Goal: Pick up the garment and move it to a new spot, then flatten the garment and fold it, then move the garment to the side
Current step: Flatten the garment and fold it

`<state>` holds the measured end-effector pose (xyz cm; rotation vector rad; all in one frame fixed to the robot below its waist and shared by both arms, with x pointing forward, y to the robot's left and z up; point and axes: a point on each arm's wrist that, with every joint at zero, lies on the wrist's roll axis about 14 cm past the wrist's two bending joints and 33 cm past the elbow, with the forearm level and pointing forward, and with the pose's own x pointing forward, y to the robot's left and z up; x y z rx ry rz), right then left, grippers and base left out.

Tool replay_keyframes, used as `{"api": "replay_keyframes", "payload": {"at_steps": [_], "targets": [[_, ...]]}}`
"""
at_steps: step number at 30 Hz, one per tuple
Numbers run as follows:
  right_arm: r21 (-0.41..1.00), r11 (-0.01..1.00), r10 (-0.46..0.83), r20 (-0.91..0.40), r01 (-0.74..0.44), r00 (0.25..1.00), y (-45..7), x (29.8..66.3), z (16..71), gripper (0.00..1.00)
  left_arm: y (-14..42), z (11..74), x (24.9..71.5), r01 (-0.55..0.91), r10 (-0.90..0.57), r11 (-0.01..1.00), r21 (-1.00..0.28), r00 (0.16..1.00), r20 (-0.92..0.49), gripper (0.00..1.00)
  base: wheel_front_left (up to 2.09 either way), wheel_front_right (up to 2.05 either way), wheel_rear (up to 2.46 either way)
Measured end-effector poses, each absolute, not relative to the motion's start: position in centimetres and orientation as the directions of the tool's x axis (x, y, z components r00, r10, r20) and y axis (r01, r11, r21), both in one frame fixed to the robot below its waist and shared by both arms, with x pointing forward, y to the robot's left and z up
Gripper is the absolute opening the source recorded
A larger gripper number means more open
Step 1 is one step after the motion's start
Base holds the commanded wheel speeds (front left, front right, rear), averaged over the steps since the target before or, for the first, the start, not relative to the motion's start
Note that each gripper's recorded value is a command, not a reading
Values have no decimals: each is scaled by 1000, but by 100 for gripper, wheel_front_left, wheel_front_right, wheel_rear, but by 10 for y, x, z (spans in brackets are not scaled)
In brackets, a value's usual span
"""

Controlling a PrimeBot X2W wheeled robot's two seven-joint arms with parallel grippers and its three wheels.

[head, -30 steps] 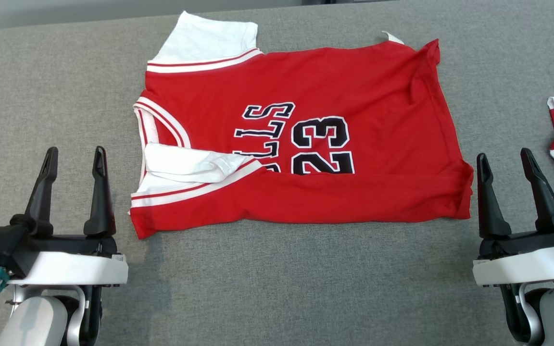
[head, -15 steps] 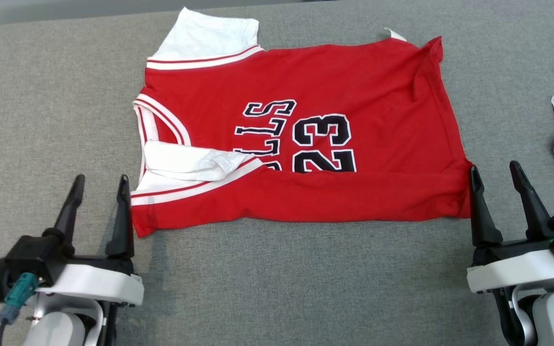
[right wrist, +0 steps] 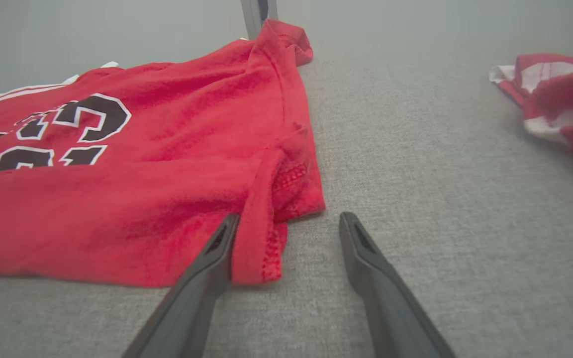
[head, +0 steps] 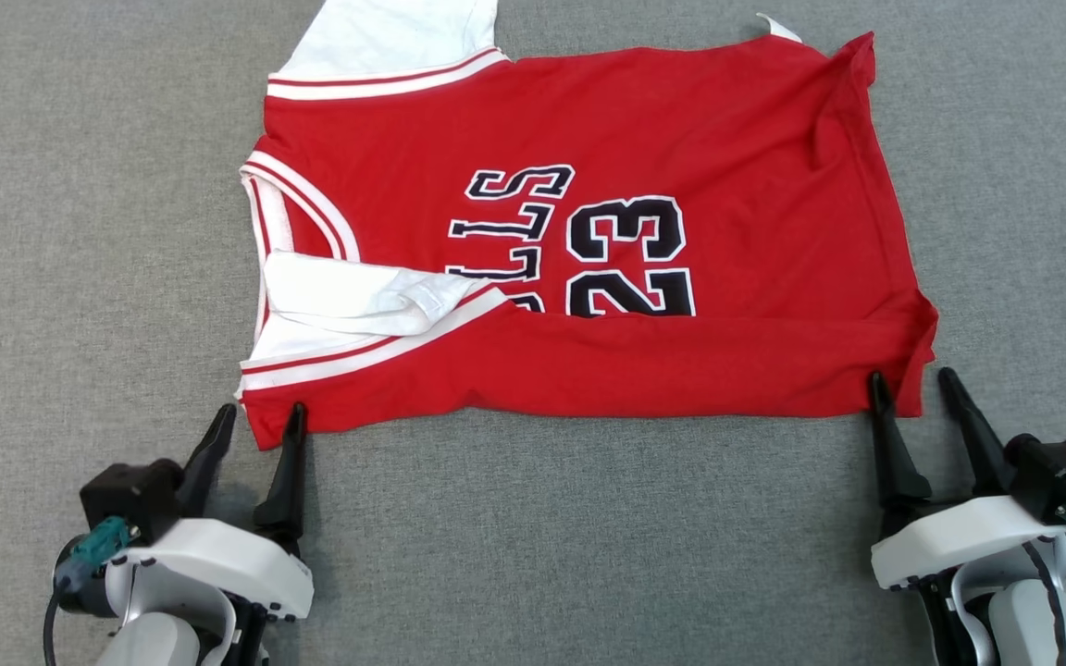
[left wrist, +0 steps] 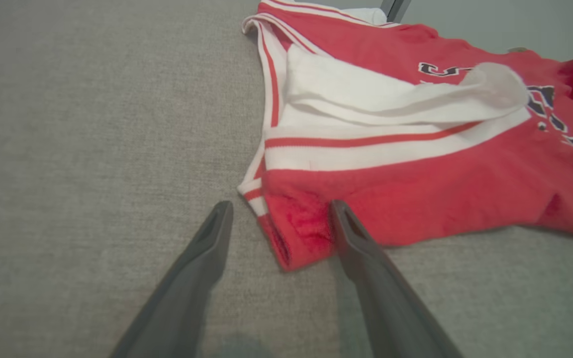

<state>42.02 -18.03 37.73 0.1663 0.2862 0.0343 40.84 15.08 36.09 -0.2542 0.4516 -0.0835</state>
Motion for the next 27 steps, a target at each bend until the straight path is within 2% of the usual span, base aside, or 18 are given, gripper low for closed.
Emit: {"api": "replay_keyframes", "payload": {"at_steps": [1, 2, 3, 4, 6, 15, 27], "targets": [[174, 985, 60, -288, -9, 956, -179, 420, 374, 100, 149, 360, 409, 26, -145, 962, -273, 892, -427, 100, 0, 0, 0], [181, 983, 62, -300, -7, 952, -178, 420, 371, 100, 146, 358, 410, 34, -163, 957, -288, 883, -439, 76, 0, 0, 0], [186, 983, 63, -309, -5, 949, -177, 420, 369, 62, 142, 357, 410, 44, -182, 953, -301, 877, -446, 40, 0, 0, 0], [191, 982, 65, -311, -5, 948, -177, 422, 369, 42, 141, 356, 410, 51, -192, 950, -308, 873, -448, 0, 0, 0, 0], [207, 978, 69, -311, -4, 948, -175, 425, 368, 0, 141, 355, 412, 55, -199, 949, -310, 868, -456, 0, 0, 0, 0], [224, 975, 77, -268, -16, 960, -180, 432, 387, 0, 147, 367, 402, 78, -221, 950, -301, 851, -477, 0, 0, 0, 0], [228, 973, 61, -357, 24, 932, -189, 391, 393, 0, 154, 386, 361, 40, -207, 950, -309, 820, -533, 0, 0, 0, 0]]}}
